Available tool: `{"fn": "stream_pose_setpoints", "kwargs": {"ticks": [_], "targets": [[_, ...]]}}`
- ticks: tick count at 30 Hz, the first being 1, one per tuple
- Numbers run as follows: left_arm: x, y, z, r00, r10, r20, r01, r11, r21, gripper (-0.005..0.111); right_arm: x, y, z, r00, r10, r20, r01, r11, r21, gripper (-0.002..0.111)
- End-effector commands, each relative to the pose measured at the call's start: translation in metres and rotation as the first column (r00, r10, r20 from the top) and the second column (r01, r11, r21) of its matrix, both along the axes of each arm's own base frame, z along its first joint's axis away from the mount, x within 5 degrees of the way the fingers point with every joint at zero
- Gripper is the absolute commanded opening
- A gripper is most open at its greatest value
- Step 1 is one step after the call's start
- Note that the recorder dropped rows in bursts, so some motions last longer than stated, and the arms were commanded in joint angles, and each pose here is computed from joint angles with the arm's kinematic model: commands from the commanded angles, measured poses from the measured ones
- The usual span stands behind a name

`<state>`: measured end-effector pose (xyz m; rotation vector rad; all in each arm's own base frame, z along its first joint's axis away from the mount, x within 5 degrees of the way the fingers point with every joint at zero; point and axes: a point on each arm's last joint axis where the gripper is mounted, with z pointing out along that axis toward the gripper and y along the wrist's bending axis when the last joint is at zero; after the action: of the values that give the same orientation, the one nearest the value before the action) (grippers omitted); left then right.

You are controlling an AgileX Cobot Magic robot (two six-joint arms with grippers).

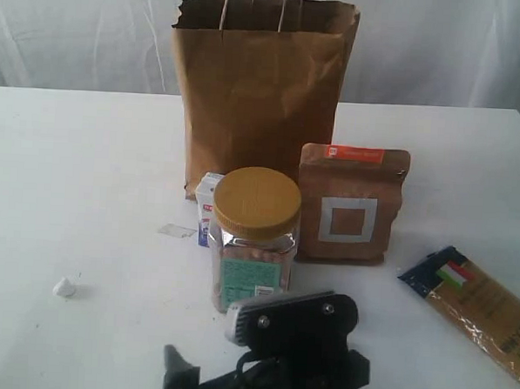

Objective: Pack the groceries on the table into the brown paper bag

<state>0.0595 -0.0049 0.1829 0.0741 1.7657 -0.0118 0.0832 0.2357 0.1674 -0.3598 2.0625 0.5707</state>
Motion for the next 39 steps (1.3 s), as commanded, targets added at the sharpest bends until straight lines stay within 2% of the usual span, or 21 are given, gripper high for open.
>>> {"fn": "stream_pose_setpoints", "kwargs": {"ticks": [1,11,19,24,28,34,39], "targets": [[0.000,0.000,0.000,1.000,-0.006,0.010,0.006,1.000,-0.002,0.000,0.012,-0.008,0.003,0.979,-0.170,0.113,0.176,0.983,-0.043,0.105],[0.000,0.000,0.000,1.000,-0.006,0.010,0.006,1.000,-0.002,0.000,0.025,0.012,0.002,0.927,-0.220,0.304,0.267,0.956,-0.122,0.105],[0.000,0.000,0.000,1.000,-0.006,0.010,0.006,1.000,-0.002,0.000,0.040,0.024,-0.009,0.886,-0.316,0.339,0.378,0.916,-0.137,0.105],[0.000,0.000,0.000,1.000,-0.006,0.010,0.006,1.000,-0.002,0.000,0.042,0.033,-0.018,0.890,-0.332,0.313,0.386,0.914,-0.126,0.105],[0.000,0.000,0.000,1.000,-0.006,0.010,0.006,1.000,-0.002,0.000,0.048,0.032,-0.028,0.871,-0.383,0.308,0.437,0.890,-0.128,0.105],[0.000,0.000,0.000,1.000,-0.006,0.010,0.006,1.000,-0.002,0.000,0.059,0.036,-0.035,0.857,-0.418,0.301,0.453,0.890,-0.051,0.105],[0.000,0.000,0.000,1.000,-0.006,0.010,0.006,1.000,-0.002,0.000,0.073,0.042,-0.036,0.852,-0.420,0.314,0.453,0.891,-0.037,0.105]]}}
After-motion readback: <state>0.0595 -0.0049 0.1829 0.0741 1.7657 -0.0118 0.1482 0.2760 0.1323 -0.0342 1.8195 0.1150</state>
